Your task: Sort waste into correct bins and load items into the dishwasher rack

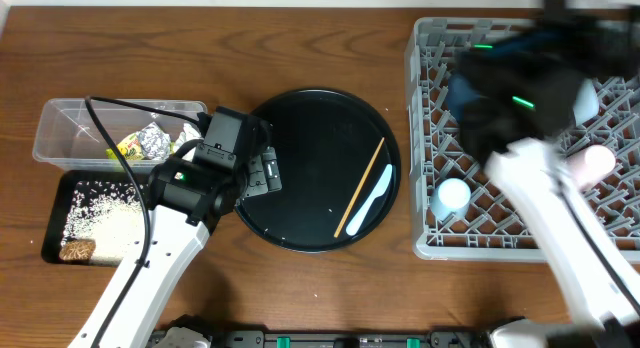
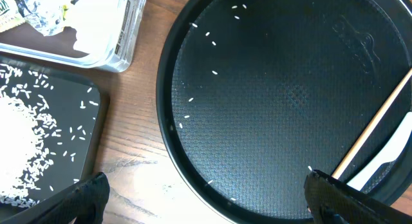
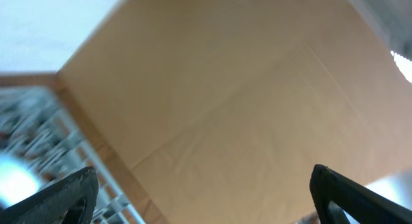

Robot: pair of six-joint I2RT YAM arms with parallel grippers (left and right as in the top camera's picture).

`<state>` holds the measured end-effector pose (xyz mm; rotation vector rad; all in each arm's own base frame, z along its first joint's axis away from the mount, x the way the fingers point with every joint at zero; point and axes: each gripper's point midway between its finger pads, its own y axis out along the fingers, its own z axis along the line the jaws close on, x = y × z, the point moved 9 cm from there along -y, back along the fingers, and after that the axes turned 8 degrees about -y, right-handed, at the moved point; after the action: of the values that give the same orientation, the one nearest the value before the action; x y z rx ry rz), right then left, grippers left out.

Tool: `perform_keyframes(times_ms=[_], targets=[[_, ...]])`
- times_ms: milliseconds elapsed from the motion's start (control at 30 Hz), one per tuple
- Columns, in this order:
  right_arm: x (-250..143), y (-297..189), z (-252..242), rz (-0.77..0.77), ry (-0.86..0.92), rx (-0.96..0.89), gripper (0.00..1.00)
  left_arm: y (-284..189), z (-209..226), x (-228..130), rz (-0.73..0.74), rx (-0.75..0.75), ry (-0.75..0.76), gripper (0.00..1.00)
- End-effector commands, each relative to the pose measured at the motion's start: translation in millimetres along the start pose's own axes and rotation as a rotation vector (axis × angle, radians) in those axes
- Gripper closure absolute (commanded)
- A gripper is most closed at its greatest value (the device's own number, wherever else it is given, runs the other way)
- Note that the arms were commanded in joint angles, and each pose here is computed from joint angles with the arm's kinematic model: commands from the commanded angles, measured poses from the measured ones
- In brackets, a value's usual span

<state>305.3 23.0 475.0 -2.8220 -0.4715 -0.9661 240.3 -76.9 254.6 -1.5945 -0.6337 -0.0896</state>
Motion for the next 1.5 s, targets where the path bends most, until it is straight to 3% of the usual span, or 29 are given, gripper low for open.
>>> perform_keyframes(times_ms=[0,133,267,733,1200,1467], targets=[[-17.2,10.2,-74.2,0.026,0.178,-0.028,0.01,2.4,1.8,-0.9,-0.002,0.023,0.010,0.02],[-35.2,9.0,-131.7,0.027,0.335,-0.032,0.01,2.4,1.8,-0.9,-0.002,0.023,0.010,0.02],[-34.1,-3.0,-155.9,-0.017,0.385,0.017,0.01,2.4,1.8,-0.9,-0.002,0.023,0.010,0.02],[-11.3,-93.2,-144.4,-0.349,0.211,0.338,0.01,2.4,1.8,-0.9,-0.002,0.023,0.010,0.02],[-15.6,-152.0,-173.5,-0.538,0.381,0.626,0.01,2.4,1.8,-0.9,-0.002,0.023,0.010,0.02],[-33.1,-177.4,-136.7,-0.636,0.398,0.742,0.01,2.4,1.8,-1.0,-0.002,0.023,0.010,0.02]])
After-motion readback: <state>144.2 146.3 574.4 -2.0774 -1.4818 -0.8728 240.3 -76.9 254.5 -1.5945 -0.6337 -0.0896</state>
